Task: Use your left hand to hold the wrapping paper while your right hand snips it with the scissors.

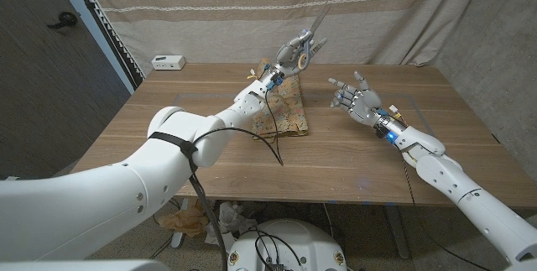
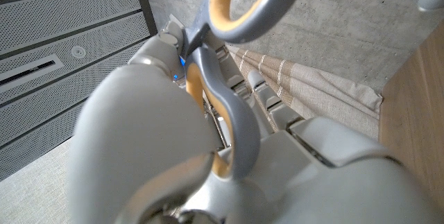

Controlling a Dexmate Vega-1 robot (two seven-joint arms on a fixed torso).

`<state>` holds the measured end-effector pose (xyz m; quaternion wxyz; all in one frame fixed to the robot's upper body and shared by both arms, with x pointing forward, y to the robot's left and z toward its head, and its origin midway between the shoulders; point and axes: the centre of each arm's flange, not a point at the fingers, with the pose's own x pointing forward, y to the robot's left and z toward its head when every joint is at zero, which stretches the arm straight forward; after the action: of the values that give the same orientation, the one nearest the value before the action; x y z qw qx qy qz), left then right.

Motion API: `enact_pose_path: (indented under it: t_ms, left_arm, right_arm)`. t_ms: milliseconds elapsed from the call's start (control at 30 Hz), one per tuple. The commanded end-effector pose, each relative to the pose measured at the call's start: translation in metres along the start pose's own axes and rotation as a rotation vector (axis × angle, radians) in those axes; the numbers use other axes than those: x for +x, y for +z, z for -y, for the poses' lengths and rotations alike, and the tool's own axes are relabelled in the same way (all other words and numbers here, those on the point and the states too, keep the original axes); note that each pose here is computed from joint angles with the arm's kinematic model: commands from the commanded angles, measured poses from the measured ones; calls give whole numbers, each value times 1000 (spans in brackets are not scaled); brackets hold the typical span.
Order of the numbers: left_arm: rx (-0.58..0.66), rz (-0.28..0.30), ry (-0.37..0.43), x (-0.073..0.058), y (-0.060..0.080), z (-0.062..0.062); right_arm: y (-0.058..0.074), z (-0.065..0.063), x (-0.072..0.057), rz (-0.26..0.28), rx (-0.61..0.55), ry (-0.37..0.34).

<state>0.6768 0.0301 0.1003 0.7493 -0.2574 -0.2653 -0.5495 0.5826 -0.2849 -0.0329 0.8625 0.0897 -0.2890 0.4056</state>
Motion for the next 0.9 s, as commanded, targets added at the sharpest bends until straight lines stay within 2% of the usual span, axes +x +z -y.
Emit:
enact_pose_path:
  t_ms: [33,500,767,900]
  left_arm:
    - [-37,-6,-20,5,-12,7]
    - [-70,-58,-29,12,-25,13]
    - [-74,-77,-16,17,-29,15]
    - [-88,-89,-13,20,-32,17]
  right_arm:
    - [-3,-3,14,9,16,48]
    - [-1,-7,25,32,27,98]
    - [6,-12,31,58,30,143]
    - [3,-13,34,75,74,150]
